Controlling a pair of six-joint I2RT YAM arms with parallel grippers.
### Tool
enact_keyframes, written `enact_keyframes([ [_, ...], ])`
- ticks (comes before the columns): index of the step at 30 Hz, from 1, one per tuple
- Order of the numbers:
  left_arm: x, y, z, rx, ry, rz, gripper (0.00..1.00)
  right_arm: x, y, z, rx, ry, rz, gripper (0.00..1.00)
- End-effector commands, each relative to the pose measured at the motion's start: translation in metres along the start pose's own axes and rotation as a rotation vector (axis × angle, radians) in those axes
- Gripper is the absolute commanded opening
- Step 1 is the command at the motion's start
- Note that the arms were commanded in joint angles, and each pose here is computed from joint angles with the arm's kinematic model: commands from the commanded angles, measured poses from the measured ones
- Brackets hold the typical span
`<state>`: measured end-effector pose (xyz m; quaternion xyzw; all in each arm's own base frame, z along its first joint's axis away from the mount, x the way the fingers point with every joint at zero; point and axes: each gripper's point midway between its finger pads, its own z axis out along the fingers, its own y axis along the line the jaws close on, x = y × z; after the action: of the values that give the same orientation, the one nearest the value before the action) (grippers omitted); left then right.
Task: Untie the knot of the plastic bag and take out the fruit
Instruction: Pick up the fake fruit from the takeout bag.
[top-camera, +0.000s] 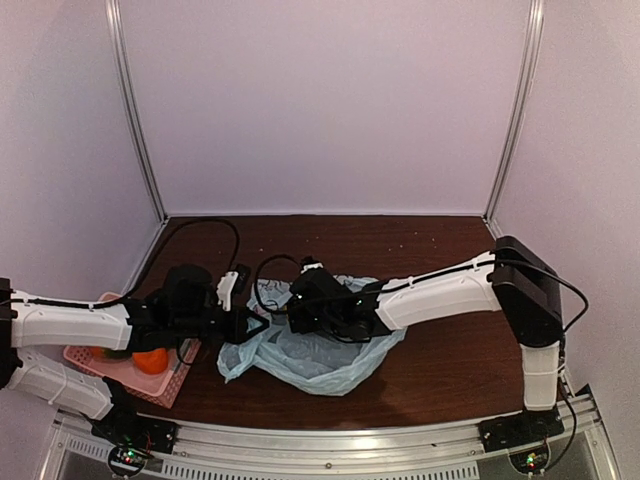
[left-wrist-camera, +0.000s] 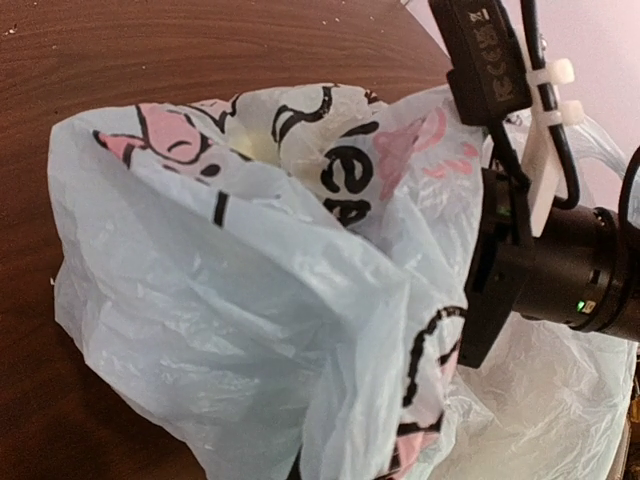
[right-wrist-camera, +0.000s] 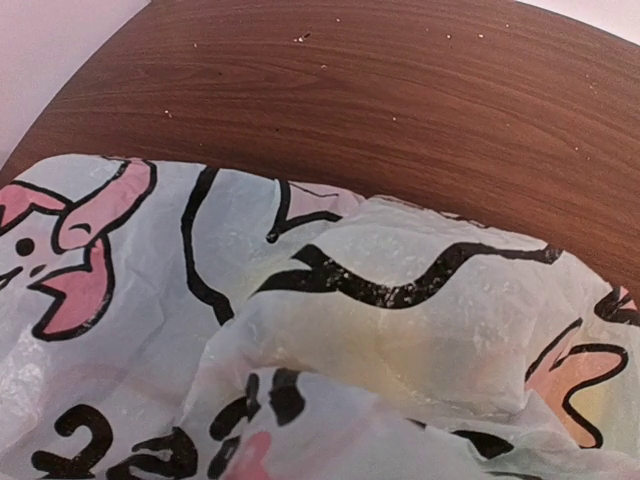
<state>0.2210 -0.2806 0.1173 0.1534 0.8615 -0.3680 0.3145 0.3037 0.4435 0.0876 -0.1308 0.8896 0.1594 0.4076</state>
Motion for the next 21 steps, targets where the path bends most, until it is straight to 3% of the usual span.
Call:
enact_keyframes([
  [1,-0.013,-0.013,0.002,0.046,-0.029,0.001,0.0,-0.008,0.001,0.011,0.049,-0.039,-0.001,0.82],
  [7,-0.012,-0.012,0.002,0.043,-0.025,-0.004,0.0,-0.002,-0.006,0.023,0.099,-0.042,-0.029,0.91],
  [14,-0.011,-0.01,0.001,0.036,-0.026,-0.007,0.0,-0.003,-0.007,0.034,0.127,-0.053,-0.046,0.92],
  [17,-0.011,-0.01,0.001,0.036,-0.023,-0.008,0.0,-0.003,-0.007,0.039,0.132,-0.056,-0.051,0.88],
  [21,-0.011,-0.009,0.001,0.03,-0.022,-0.01,0.0,-0.008,-0.006,0.04,0.122,-0.07,-0.049,0.71],
])
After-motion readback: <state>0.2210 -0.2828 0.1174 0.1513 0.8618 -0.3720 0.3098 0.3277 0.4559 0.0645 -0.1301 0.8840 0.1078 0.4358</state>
